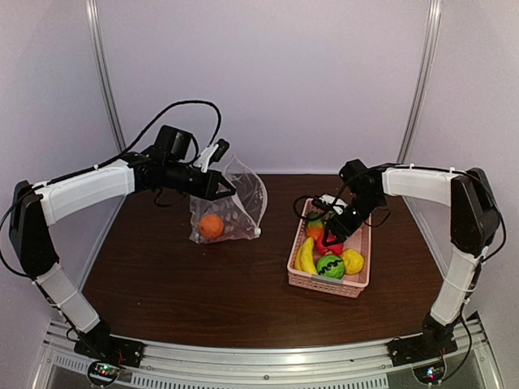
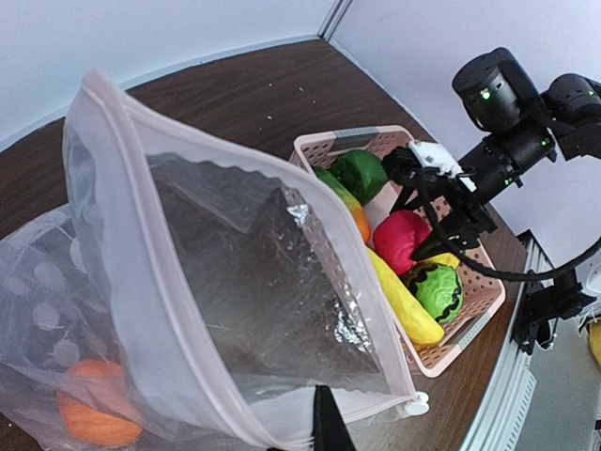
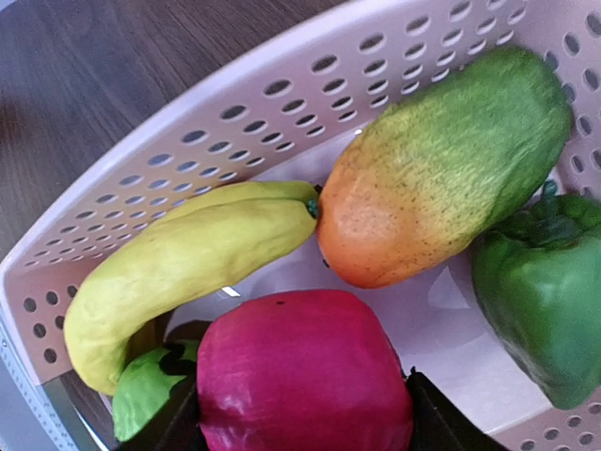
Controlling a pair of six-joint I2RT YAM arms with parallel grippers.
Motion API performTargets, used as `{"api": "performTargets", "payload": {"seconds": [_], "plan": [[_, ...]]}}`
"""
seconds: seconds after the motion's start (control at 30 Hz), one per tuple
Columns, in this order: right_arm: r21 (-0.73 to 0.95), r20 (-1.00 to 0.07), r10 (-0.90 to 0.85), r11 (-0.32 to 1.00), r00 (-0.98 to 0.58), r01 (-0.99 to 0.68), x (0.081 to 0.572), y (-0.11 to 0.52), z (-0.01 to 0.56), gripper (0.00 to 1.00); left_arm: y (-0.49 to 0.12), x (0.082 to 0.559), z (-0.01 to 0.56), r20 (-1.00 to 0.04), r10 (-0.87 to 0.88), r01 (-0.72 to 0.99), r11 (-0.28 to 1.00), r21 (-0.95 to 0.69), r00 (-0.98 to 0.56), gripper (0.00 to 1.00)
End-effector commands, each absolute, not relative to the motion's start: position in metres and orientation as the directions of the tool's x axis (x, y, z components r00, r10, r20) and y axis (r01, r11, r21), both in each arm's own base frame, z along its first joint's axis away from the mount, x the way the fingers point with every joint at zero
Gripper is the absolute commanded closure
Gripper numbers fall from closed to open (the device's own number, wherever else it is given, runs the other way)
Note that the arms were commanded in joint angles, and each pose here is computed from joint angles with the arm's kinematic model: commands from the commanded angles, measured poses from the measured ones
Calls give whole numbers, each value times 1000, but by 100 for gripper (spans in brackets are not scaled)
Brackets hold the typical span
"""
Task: Place the food in the zip-top bag and seal the zipper
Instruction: Pick up the fake fruit from the bin.
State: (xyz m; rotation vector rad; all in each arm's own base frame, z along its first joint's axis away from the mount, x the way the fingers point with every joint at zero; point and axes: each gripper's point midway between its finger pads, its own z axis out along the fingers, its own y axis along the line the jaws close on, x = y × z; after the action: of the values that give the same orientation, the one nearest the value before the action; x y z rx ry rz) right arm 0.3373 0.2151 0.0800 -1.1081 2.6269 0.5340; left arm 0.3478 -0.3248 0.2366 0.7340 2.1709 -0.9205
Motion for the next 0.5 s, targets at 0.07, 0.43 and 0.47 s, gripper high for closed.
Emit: {"api": "performTargets", "payload": {"seconds": [0.07,0.43,0.47], "plan": [[115,-570,-593,627,-568,-770,343,215,189,54,-327,350,249,-768,219,716,574,-398,-602,100],[100,-830,-456,446,-322,-889,347,308,292,57,-334,345,248,-771,232,743,527,-413,-594,100],[126,-842,-434,421,-321,-898,345,319,300,58,-334,345,249,-772,233,743,528,-411,-592,100]]}}
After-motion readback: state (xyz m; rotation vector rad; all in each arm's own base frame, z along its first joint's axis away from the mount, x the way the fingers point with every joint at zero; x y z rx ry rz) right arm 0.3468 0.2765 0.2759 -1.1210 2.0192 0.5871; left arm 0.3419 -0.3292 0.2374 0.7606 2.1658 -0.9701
